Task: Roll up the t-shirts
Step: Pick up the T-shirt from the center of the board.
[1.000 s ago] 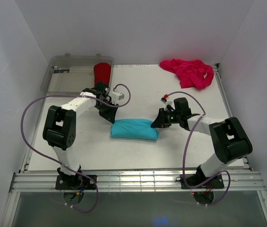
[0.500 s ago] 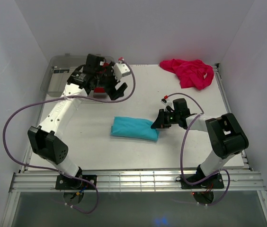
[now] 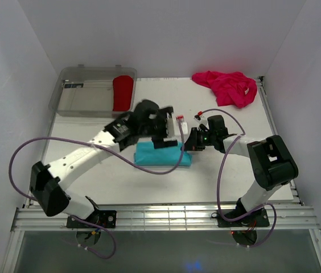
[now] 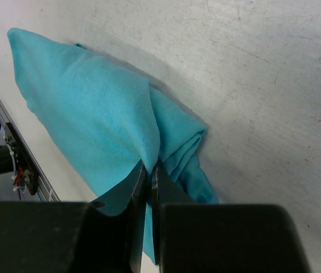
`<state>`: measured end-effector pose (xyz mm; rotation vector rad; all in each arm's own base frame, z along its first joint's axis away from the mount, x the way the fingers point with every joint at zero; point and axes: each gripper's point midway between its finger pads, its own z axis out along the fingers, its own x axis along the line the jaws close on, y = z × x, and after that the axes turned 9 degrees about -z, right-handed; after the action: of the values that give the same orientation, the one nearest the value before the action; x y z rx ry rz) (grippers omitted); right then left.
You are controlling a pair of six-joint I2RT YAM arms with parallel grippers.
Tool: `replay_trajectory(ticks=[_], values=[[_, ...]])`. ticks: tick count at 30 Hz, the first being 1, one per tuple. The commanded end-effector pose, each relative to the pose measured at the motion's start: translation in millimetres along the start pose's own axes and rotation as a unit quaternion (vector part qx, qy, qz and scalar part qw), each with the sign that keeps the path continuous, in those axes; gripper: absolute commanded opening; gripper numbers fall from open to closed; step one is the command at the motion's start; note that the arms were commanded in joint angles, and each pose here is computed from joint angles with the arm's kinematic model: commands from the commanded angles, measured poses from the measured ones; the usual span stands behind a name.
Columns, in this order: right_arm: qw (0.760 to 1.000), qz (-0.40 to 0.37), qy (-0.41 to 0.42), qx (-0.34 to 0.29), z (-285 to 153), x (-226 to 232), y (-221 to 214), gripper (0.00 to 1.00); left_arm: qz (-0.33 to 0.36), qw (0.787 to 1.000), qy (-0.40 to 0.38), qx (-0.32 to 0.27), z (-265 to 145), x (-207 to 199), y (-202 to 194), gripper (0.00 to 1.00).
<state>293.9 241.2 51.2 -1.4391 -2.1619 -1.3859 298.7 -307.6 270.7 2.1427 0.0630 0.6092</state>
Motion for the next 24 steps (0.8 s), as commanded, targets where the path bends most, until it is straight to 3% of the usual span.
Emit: replay_trajectory(ticks=[1, 5, 9, 12, 18, 24], values=[[1.0, -0.006, 0.006, -0.015, 2, 1, 14, 0.08, 0.005, 0.988, 0.013, 0.157, 24, -41, -87, 0.98], [1.0, -0.007, 0.01, -0.017, 3, 2, 14, 0.08, -0.013, 0.975, 0.006, 0.22, 50, -74, -115, 0.98], [1.0, -0.007, 0.018, -0.009, 5, 1, 10, 0.08, -0.008, 0.969, -0.023, 0.245, 73, -90, -133, 0.98], [1.0, -0.008, 0.022, -0.007, 5, 1, 9, 0.08, 0.003, 0.967, -0.01, 0.253, 83, -86, -140, 0.98], [1.0, -0.009, 0.023, -0.01, 3, 2, 11, 0.08, 0.041, 0.956, -0.059, 0.283, 79, -110, -176, 0.98], [0.999, -0.012, 0.027, -0.017, 0, 5, 18, 0.1, 0.037, 0.957, -0.051, 0.284, 91, -104, -182, 0.98]])
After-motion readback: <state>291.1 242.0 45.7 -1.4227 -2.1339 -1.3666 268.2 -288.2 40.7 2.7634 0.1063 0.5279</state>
